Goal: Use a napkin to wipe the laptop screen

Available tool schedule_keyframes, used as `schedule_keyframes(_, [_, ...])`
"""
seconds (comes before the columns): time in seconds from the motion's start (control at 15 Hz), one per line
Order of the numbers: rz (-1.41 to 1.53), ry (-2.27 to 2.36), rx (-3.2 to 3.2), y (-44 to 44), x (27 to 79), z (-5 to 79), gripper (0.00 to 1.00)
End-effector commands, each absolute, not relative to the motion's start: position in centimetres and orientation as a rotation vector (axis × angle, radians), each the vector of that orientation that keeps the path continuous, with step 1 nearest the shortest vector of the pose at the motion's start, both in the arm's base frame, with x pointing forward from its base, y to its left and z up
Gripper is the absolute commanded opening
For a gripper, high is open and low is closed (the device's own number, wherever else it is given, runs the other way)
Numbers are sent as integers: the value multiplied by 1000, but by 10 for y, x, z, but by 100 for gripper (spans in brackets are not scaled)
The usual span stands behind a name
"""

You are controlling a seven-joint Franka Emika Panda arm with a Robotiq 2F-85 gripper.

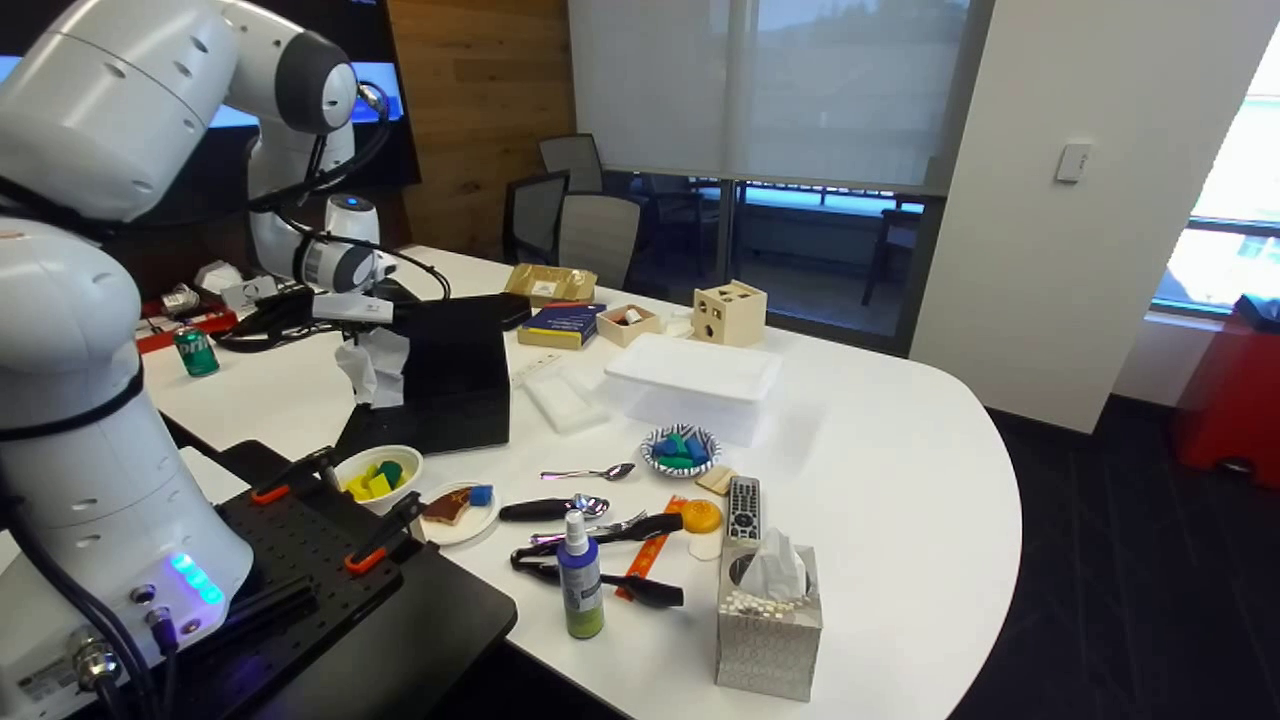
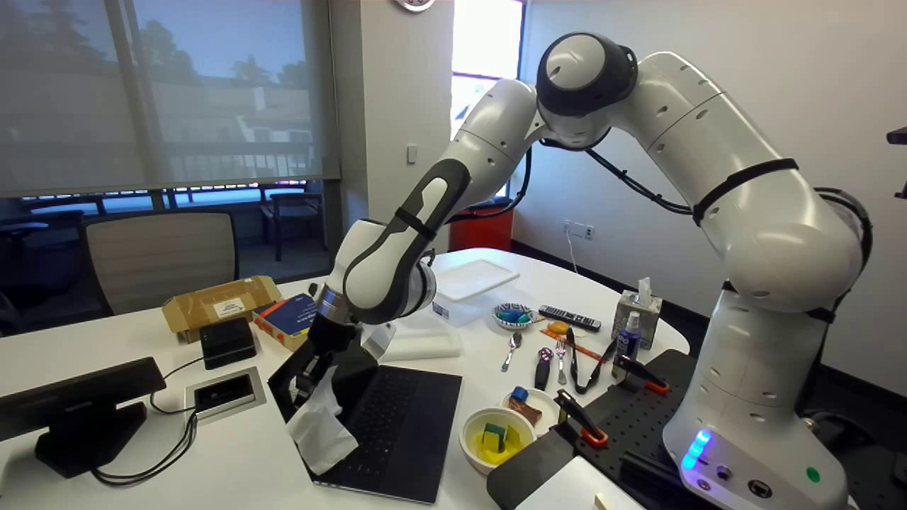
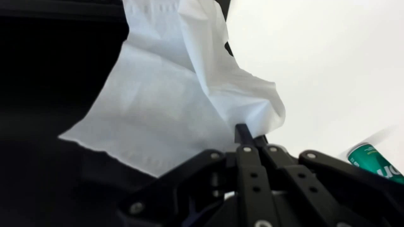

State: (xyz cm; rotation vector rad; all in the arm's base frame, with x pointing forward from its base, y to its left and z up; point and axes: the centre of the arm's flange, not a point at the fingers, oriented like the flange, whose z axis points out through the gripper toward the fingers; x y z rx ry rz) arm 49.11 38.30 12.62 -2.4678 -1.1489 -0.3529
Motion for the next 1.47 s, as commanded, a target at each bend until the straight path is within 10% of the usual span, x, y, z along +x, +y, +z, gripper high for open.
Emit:
schedule_keyframes(0.0, [-391,-1211,-2434,392,485,130,0])
schedule_keyframes(1.4, [-754,-551,-2961,248,552,127,0])
